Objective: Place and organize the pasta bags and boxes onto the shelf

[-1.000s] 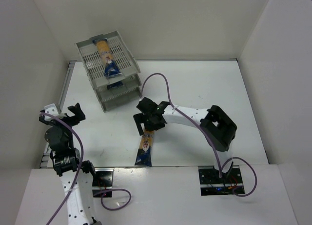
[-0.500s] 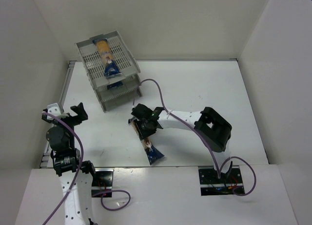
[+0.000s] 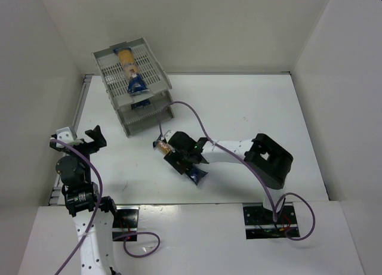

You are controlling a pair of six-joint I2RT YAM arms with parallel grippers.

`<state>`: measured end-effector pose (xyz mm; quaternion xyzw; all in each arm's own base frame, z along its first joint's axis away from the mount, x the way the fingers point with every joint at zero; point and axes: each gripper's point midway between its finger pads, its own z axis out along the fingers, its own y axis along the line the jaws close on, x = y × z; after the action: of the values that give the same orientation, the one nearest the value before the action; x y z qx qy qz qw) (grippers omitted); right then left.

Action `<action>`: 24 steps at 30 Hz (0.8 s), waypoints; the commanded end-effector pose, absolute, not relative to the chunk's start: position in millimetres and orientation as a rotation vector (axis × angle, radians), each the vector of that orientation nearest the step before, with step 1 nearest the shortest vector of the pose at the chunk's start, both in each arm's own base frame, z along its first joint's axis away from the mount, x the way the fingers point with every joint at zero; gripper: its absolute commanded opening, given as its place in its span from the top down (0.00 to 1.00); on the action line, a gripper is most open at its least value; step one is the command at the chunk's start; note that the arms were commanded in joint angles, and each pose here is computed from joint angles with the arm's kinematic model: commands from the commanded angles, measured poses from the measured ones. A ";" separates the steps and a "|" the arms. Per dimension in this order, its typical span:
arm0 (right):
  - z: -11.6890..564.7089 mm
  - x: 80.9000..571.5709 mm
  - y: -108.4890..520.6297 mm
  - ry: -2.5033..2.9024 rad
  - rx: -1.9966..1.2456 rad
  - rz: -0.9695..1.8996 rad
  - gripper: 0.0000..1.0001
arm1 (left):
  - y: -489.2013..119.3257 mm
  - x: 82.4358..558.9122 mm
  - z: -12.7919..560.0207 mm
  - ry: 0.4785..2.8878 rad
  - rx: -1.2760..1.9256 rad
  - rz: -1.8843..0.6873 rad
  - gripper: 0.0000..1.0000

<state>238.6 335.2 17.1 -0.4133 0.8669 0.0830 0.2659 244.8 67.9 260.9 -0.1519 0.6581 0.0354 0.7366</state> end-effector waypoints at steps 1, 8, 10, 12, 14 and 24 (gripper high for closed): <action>6.5 218.3 304.5 2.374 -1.224 0.171 0.14 | 69.7 243.0 276.0 1.388 -0.315 0.097 0.01; 7.6 209.7 351.7 2.318 -1.327 0.434 0.36 | 68.1 243.4 276.0 1.389 -0.307 0.091 0.01; 8.5 219.2 362.6 2.297 -1.310 0.432 0.74 | 70.8 244.2 273.9 1.397 -0.317 0.097 0.01; 4.1 229.2 366.3 2.289 -1.290 0.391 1.00 | 70.9 244.2 273.9 1.397 -0.317 0.097 0.01; 14.9 239.2 374.0 2.259 -1.263 0.379 1.00 | 70.8 244.1 271.2 1.407 -0.320 0.096 0.01; 132.4 260.4 403.0 2.122 -0.857 0.605 1.00 | 71.9 242.3 273.3 1.397 -0.324 0.104 0.01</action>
<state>233.9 371.5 34.5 -0.3968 0.8657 0.1618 0.2586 244.2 70.3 260.6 -0.1551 0.6577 0.0389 0.7361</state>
